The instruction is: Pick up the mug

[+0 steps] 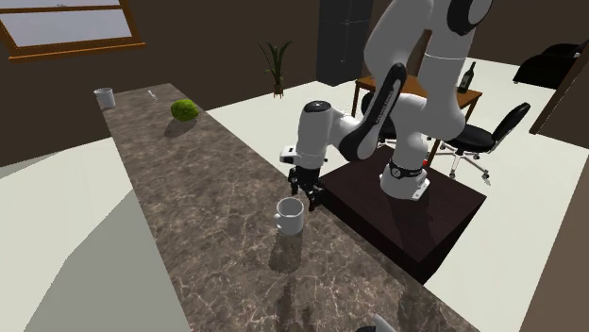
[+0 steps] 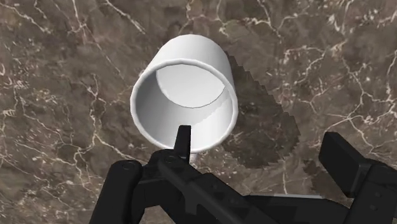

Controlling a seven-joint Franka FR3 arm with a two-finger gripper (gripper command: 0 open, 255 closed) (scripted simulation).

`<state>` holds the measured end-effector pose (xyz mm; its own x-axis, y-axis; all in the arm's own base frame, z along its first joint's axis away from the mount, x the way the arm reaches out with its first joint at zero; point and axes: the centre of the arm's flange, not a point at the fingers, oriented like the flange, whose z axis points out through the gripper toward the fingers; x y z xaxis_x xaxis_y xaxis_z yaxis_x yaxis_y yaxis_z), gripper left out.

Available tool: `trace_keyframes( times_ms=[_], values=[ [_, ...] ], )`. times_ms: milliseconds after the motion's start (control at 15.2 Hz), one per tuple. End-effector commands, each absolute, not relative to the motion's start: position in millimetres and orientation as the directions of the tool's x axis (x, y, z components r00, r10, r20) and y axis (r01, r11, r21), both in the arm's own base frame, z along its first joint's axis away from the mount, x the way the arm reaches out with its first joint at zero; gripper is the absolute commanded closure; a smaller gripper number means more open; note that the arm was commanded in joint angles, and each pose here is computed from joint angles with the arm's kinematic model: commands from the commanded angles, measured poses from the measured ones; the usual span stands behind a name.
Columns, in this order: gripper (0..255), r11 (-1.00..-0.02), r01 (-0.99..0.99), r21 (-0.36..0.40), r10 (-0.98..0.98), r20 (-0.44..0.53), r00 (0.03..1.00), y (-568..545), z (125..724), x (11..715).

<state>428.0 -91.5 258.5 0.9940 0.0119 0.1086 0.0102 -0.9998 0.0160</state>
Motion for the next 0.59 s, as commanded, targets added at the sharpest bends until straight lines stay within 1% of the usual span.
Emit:
trace_keyframes(
  times_ms=[0, 132, 528],
  values=[
    [0, -1.0, 0.013, 0.016, 0.014, 0.106, 0.994, -95.0, 229.5, 436.4],
    [0, -1.0, 0.014, 0.015, 0.016, 0.104, 0.994, -100.1, 205.8, 443.6],
    [0, -1.0, 0.014, 0.015, 0.016, 0.104, 0.994, -100.1, 174.1, 443.6]
  ],
)
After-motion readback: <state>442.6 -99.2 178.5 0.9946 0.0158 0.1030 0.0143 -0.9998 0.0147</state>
